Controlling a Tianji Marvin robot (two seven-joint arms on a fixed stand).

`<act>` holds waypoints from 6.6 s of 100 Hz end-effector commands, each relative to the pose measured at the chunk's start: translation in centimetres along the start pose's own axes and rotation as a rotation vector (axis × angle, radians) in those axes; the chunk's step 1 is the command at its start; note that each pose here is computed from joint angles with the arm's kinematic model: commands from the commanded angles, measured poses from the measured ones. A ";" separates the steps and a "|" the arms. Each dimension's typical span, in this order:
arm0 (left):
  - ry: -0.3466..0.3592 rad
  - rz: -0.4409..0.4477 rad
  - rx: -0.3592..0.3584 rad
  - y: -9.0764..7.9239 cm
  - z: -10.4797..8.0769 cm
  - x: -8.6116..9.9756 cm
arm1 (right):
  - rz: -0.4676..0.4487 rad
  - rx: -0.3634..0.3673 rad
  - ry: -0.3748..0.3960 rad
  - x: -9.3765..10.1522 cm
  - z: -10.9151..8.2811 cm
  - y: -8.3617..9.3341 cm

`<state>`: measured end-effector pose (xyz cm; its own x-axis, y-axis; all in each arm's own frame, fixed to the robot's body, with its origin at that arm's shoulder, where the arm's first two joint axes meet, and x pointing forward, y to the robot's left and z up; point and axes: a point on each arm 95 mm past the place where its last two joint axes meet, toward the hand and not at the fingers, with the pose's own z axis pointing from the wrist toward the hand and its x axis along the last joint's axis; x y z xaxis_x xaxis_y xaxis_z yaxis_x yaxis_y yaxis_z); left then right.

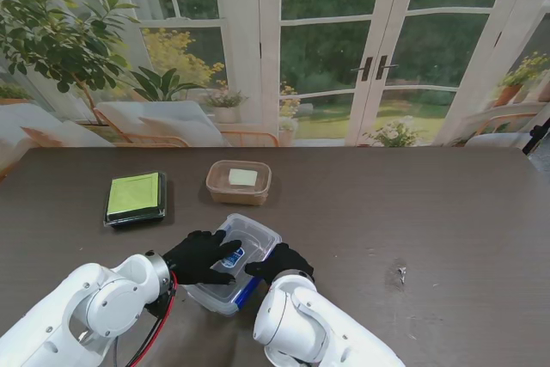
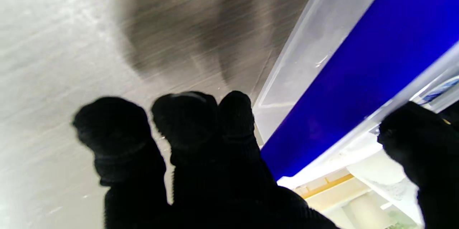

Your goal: Pair container bodies with their lids

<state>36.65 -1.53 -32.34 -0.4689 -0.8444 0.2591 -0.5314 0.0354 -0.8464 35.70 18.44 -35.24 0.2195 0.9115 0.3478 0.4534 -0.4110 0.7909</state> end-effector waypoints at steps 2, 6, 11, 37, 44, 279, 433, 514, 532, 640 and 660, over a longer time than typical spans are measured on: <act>-0.002 -0.020 -0.096 2.9 0.2 -0.2 | -0.016 0.005 -0.059 -1.2 0.5 0.1; -0.002 -0.018 -0.097 2.9 0.2 -0.2 | -0.019 -0.002 -0.056 -1.3 0.6 0.5; -0.001 -0.016 -0.097 2.8 0.2 -0.2 | -0.023 -0.008 -0.054 -1.4 0.7 0.9; 0.003 -0.003 -0.103 2.6 0.3 -0.4 | -0.060 -0.052 -0.036 -1.8 1.4 2.3; 0.004 -0.001 -0.105 2.5 0.3 -0.4 | -0.066 -0.066 -0.025 -1.9 1.5 2.6; -0.149 0.009 0.144 0.5 -4.5 -2.8 | -0.418 -0.195 0.613 -5.2 1.6 6.9; -0.072 -0.102 -0.040 2.4 -3.8 2.1 | -0.446 -0.166 0.463 -7.1 2.0 6.9; -0.009 -0.099 -0.061 1.2 -2.5 3.4 | -0.426 -0.113 0.421 -7.1 1.6 6.7; 0.022 -0.102 -0.061 0.8 -1.8 3.9 | -0.422 -0.111 0.419 -7.1 2.0 6.6; 0.166 -0.179 -0.042 -0.7 3.2 5.9 | -0.446 0.010 0.530 -6.4 5.0 7.4; 0.171 -0.179 -0.036 -0.9 3.4 5.7 | -0.452 -0.006 0.545 -6.1 5.0 7.7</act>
<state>37.64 -6.32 -31.56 -0.4511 -0.7747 0.4431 -0.6209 -0.0843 -0.7794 43.54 7.55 -33.06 -0.4064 0.9004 0.1551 0.3637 0.0037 0.9315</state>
